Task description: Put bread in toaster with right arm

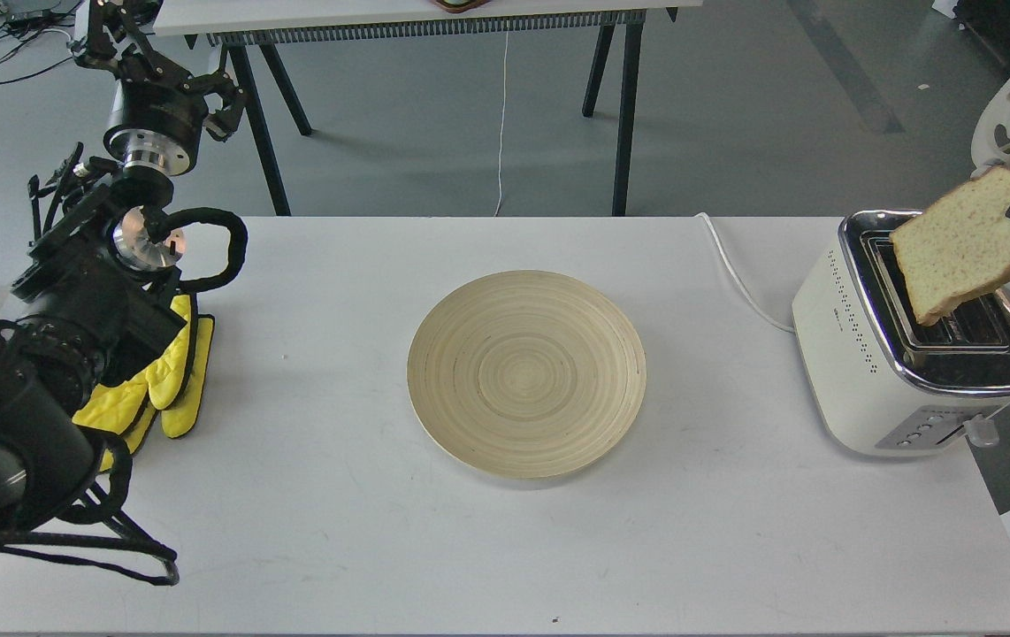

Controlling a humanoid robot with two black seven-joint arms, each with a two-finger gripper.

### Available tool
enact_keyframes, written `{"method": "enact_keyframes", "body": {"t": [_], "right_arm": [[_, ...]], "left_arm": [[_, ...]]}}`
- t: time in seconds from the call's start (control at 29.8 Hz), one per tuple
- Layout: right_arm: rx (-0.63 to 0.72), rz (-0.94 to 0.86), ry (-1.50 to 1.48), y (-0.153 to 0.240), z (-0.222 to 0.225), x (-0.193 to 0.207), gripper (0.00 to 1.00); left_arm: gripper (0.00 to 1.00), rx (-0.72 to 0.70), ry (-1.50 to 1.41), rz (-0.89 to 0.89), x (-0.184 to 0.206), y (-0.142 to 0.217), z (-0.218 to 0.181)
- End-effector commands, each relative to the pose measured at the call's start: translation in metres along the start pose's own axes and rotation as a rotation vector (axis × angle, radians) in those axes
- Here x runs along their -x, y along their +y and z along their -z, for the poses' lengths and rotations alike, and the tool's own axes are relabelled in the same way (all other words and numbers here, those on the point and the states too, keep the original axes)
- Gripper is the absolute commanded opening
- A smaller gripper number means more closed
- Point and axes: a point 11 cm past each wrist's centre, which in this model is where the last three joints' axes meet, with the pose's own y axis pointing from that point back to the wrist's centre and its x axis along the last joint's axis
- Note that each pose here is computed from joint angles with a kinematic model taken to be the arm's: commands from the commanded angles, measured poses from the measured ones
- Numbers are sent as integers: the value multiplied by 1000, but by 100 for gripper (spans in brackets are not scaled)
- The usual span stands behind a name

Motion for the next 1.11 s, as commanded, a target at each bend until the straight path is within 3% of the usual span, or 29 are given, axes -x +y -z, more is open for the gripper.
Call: {"method": "enact_keyframes", "body": {"t": [0.0, 0.23, 0.47, 0.64, 0.77, 1.07], "right_arm": [[5, 9, 0, -5, -2, 4, 2], [4, 40, -8, -13, -1, 19, 10], [-35, -9, -38, -20, 12, 12, 60], [-90, -96, -230, -27, 31, -15, 72], [-206, -201, -480, -37, 65, -52, 96], [-443, -252, -1028, -72, 125, -89, 100]], "left_arm": [[100, 0, 0, 0, 0, 0, 0], [100, 0, 0, 0, 0, 0, 0], [100, 0, 1, 0, 0, 0, 0], [100, 0, 1, 0, 0, 0, 0], [100, 0, 1, 0, 0, 0, 0], [100, 1, 2, -1, 0, 0, 0]]}}
